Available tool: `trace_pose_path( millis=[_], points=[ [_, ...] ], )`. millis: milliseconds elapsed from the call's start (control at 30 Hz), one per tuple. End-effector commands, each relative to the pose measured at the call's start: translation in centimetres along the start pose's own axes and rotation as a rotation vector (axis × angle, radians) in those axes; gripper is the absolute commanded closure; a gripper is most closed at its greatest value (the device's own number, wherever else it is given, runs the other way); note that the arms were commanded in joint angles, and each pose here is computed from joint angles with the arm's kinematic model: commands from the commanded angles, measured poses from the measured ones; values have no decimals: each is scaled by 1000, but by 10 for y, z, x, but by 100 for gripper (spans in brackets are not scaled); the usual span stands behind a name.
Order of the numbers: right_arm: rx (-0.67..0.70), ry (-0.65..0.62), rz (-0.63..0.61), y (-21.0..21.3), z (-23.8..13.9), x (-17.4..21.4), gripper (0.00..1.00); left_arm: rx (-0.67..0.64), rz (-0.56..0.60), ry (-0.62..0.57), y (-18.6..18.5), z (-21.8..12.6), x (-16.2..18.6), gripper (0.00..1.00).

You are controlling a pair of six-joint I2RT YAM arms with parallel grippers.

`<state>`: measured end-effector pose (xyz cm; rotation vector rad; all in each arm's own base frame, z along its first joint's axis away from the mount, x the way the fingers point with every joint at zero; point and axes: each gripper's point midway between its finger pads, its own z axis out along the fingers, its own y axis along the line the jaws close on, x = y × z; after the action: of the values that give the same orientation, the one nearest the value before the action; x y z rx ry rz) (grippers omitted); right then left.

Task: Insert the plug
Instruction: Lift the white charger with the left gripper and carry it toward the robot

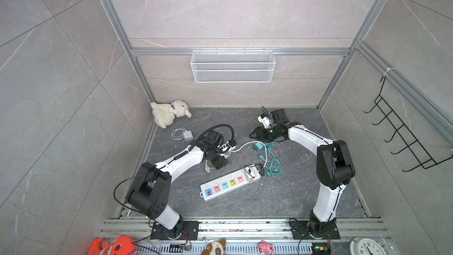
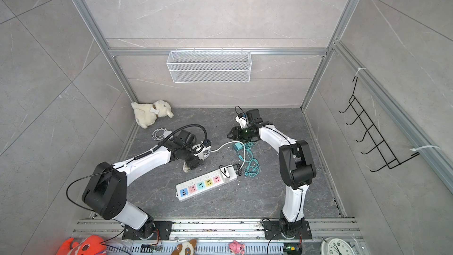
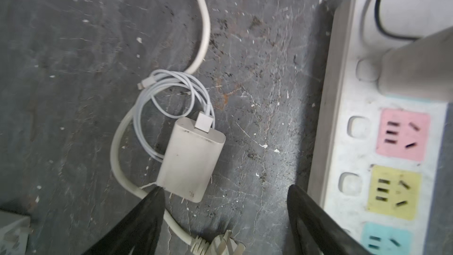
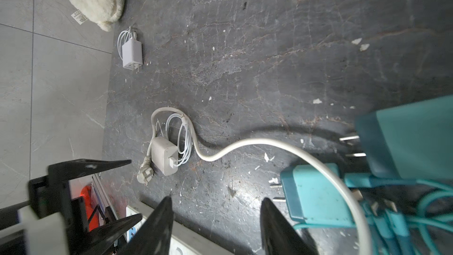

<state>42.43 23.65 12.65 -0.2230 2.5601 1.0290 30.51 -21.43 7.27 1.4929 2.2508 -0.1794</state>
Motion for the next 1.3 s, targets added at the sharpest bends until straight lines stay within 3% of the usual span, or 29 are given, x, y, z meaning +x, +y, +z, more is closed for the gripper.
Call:
trace_pose_path(
  millis=[0,667,1267],
  points=[
    [12,-2,-31,3,-12,4,41,29,135,-31,2,2,-9,20],
    [19,5,-45,1,-13,6,41,116,106,-89,30,18,3,21],
    [19,6,-42,0,-17,5,41,156,93,-8,31,36,25,23]
  ],
)
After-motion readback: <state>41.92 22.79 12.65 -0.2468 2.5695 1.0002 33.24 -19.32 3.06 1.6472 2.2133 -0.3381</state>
